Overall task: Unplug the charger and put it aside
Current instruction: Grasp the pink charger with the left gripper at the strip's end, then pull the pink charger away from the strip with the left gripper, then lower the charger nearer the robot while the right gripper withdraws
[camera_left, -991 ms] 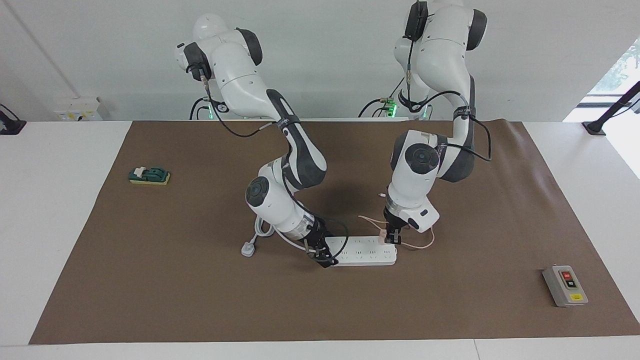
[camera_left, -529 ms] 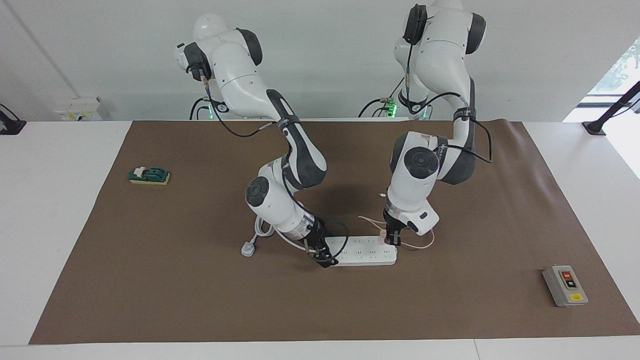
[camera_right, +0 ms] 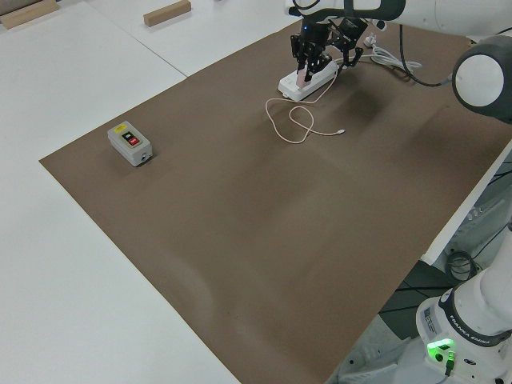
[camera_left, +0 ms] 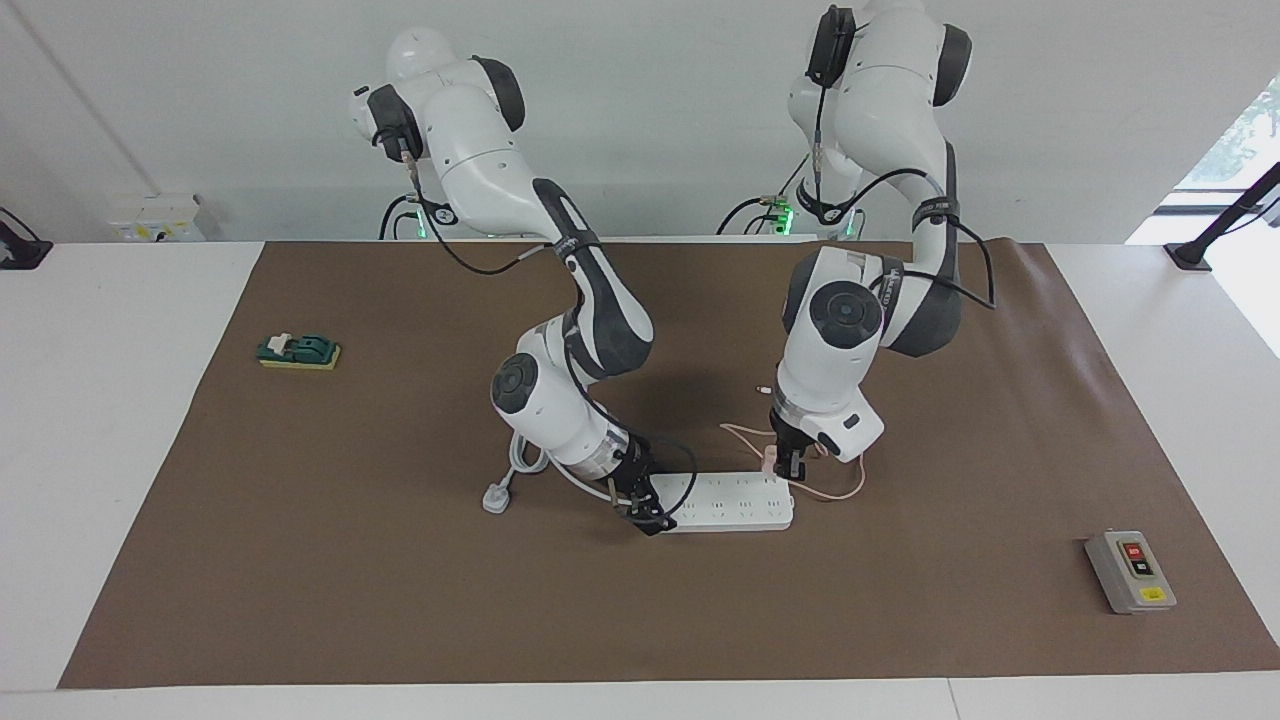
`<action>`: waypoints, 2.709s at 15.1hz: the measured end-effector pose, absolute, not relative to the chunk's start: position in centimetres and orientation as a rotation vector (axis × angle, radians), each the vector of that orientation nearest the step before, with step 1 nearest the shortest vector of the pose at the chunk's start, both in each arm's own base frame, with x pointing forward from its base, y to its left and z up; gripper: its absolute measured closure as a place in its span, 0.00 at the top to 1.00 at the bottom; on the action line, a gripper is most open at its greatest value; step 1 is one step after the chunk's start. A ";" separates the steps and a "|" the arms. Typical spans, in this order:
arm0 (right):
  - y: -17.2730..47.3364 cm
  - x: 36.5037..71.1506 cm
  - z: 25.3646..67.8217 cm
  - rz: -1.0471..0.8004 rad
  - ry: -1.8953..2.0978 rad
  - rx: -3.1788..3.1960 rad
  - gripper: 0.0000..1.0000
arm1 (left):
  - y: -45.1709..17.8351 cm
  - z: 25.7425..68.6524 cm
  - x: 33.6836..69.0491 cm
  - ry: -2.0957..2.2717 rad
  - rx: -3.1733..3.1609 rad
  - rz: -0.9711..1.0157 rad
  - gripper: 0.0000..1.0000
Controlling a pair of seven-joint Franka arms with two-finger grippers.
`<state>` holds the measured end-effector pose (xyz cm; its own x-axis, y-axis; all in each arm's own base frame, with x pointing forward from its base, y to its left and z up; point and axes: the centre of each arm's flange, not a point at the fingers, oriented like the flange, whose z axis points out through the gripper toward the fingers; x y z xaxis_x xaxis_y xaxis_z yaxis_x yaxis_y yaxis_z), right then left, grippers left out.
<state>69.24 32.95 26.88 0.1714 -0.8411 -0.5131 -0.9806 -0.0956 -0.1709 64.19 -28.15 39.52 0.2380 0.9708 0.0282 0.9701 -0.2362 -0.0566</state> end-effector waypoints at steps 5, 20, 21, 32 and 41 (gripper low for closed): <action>32.9 69.2 26.9 0.393 1.711 -1.987 0.93 | -27.1 45.1 63.1 -1.756 -2.540 -0.033 0.32; 32.6 69.2 29.4 0.349 1.653 -2.001 1.00 | -14.1 42.1 58.2 -0.739 -2.919 0.176 0.32; 32.3 69.4 30.2 0.336 1.649 -1.992 1.00 | -13.2 41.1 57.5 -0.681 -2.938 0.180 0.32; 23.0 69.0 40.3 0.341 1.714 -2.001 1.00 | -9.2 33.7 50.1 -0.361 -3.021 0.195 0.32; 14.2 66.4 48.0 0.140 1.353 -2.482 1.00 | 1.3 34.4 50.1 -0.235 -3.008 0.227 1.00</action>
<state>66.36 14.17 47.97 0.5493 -0.8030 -0.2313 -0.8333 -0.5060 -0.2226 50.11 1.31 34.37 0.9767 0.1626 -0.1400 0.1452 -0.9813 -0.1261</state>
